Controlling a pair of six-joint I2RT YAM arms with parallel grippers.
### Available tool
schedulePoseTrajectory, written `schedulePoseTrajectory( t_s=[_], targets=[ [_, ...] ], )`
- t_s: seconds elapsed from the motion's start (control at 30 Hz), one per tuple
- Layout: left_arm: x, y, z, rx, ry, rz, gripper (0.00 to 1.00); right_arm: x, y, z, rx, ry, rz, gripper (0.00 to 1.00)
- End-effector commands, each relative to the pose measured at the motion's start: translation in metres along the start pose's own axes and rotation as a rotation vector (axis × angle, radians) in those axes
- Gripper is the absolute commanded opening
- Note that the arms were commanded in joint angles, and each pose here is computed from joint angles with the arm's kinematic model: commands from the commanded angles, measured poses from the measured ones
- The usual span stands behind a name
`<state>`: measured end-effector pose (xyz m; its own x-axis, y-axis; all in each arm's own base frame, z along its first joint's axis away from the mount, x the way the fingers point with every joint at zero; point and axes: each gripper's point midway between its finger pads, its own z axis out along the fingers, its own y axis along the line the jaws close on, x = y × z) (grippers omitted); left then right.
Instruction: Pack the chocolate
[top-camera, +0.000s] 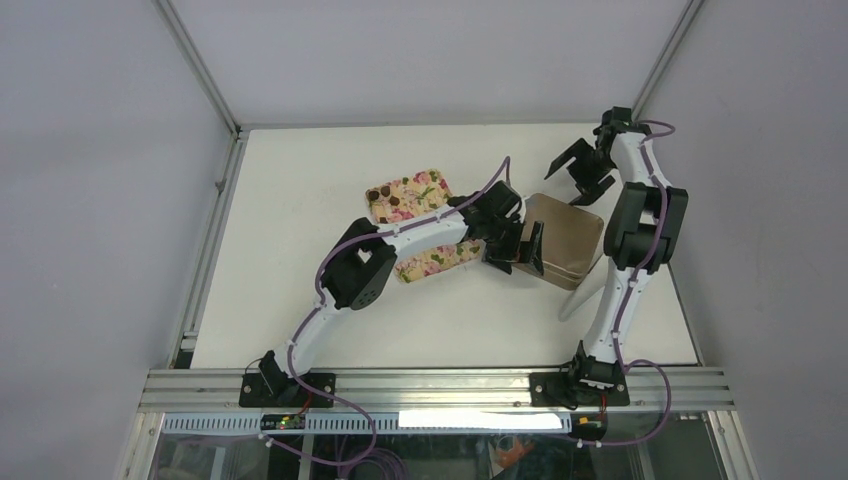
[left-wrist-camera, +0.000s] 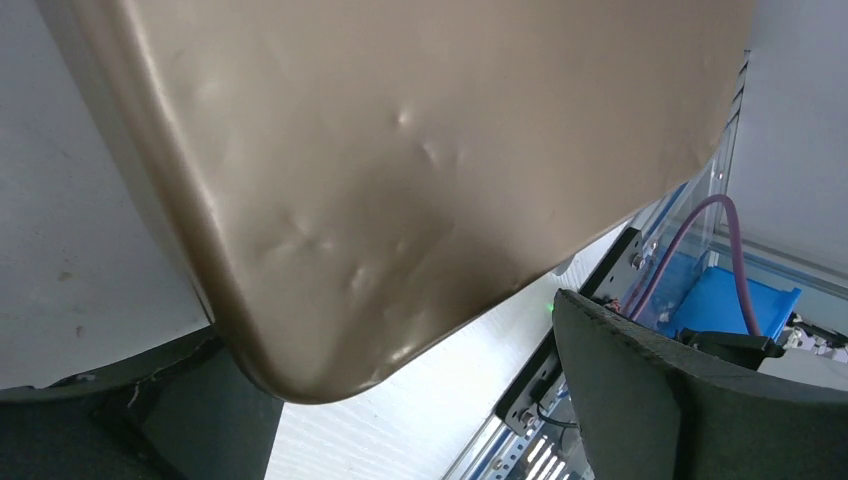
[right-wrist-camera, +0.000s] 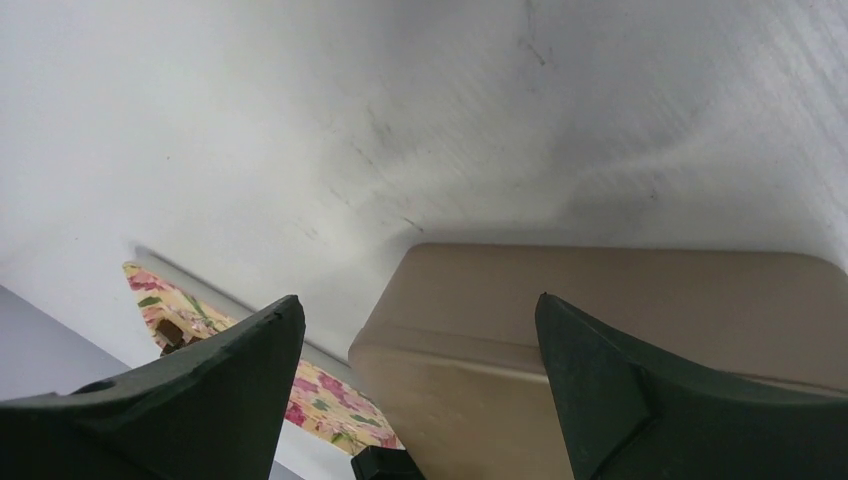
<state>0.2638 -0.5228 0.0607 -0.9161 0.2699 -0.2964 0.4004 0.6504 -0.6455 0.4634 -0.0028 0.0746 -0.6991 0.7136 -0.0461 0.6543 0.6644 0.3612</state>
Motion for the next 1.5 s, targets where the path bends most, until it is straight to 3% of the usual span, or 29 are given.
schedulePoseTrajectory(
  t_s=[0.0, 0.17, 0.3, 0.4, 0.53, 0.63, 0.77, 1.0, 1.47],
  targets=[
    [-0.022, -0.018, -0.012, 0.06, -0.058, 0.035, 0.99, 0.002, 0.018, -0.041, -0.099, -0.064, -0.046, 0.89],
    [-0.015, -0.022, -0.028, 0.06, -0.055, 0.052, 0.99, -0.002, 0.02, -0.061, -0.095, -0.121, -0.044, 0.89],
    [-0.004, -0.021, -0.052, 0.034, -0.046, 0.087, 0.99, -0.015, 0.01, -0.103, -0.026, -0.282, -0.048, 0.9],
    [0.001, -0.021, -0.075, -0.004, -0.045, 0.13, 0.99, -0.023, -0.017, -0.142, 0.087, -0.431, -0.053, 0.92],
    [0.0, -0.021, -0.101, -0.04, -0.055, 0.188, 0.99, -0.015, -0.055, -0.172, 0.117, -0.526, -0.039, 0.93],
    [-0.021, -0.02, -0.116, -0.033, -0.101, 0.148, 0.99, 0.002, -0.087, -0.163, 0.09, -0.511, 0.018, 0.94],
    [-0.062, -0.011, -0.125, -0.011, -0.166, 0.058, 0.99, 0.025, -0.102, -0.136, -0.085, -0.45, 0.055, 0.94],
    [-0.102, 0.007, -0.096, 0.019, -0.185, -0.024, 0.99, 0.039, -0.107, -0.112, -0.139, -0.362, 0.004, 0.93],
    [-0.091, 0.024, -0.053, 0.059, -0.085, -0.065, 0.96, 0.05, -0.112, -0.071, -0.181, -0.215, 0.035, 0.77]
  ],
)
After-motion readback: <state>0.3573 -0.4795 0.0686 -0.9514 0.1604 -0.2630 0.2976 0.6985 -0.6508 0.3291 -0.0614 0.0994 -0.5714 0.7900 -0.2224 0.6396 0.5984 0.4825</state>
